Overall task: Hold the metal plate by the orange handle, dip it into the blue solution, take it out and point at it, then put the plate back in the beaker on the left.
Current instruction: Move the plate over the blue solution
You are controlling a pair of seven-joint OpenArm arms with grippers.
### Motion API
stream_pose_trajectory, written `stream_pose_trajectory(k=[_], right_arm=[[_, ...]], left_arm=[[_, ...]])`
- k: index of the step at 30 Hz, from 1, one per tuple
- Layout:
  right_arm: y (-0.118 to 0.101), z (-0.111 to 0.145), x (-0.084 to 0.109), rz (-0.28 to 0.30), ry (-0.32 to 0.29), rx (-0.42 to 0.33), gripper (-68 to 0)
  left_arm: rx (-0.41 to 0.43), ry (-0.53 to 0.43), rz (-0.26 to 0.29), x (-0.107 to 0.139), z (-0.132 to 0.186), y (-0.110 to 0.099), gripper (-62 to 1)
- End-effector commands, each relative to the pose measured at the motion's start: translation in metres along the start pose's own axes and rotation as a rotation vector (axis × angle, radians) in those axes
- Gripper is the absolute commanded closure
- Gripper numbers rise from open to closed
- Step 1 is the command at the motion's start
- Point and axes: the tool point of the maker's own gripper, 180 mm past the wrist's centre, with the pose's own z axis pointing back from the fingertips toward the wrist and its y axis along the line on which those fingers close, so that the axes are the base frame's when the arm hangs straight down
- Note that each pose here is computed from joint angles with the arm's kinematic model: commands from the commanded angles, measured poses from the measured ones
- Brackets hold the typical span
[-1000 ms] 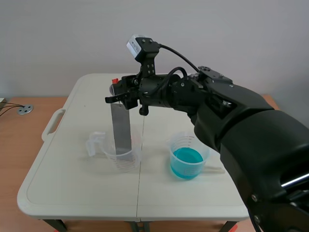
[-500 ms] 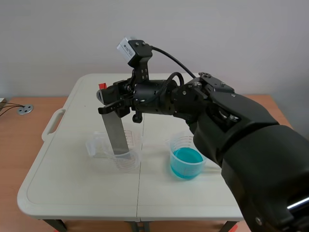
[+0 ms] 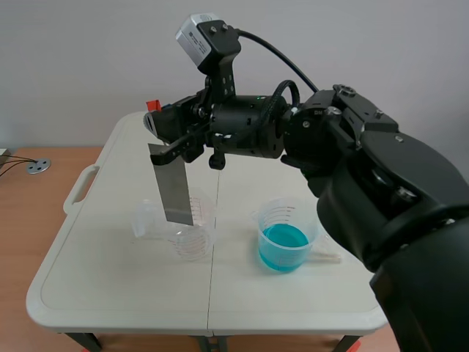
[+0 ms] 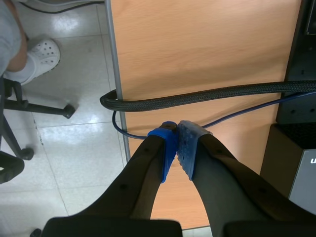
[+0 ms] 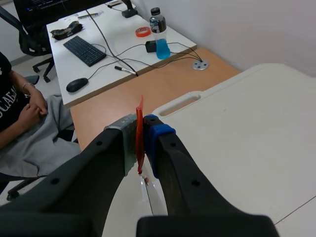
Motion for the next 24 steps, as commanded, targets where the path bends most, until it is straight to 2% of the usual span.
stream_pose_trajectory(k=[1,10,17,20,24], right_arm=[[0.005,0.003,0.02,0.044,-0.048,0.021,-1.1],[0.024,0.024,0.052,0.171,-0.082,0.035,-1.1],[0.043,0.042,0.078,0.194,-0.128,0.086,-1.1],[0.05,0.051,0.088,0.203,-0.146,0.114,-1.1],[0.056,0.063,0.095,0.205,-0.154,0.139,-1.1]], left_arm=[[-0.003,-0.007,-0.003,0.001,0.002,-0.001,-3.0],[-0.003,-0.007,-0.003,0.001,0.002,-0.001,-3.0],[-0.002,-0.016,-0.009,0.005,0.002,0.0,-3.0],[0.008,-0.043,-0.025,0.017,0.004,0.006,-3.0],[0.047,-0.112,-0.064,0.048,0.014,0.026,-3.0]])
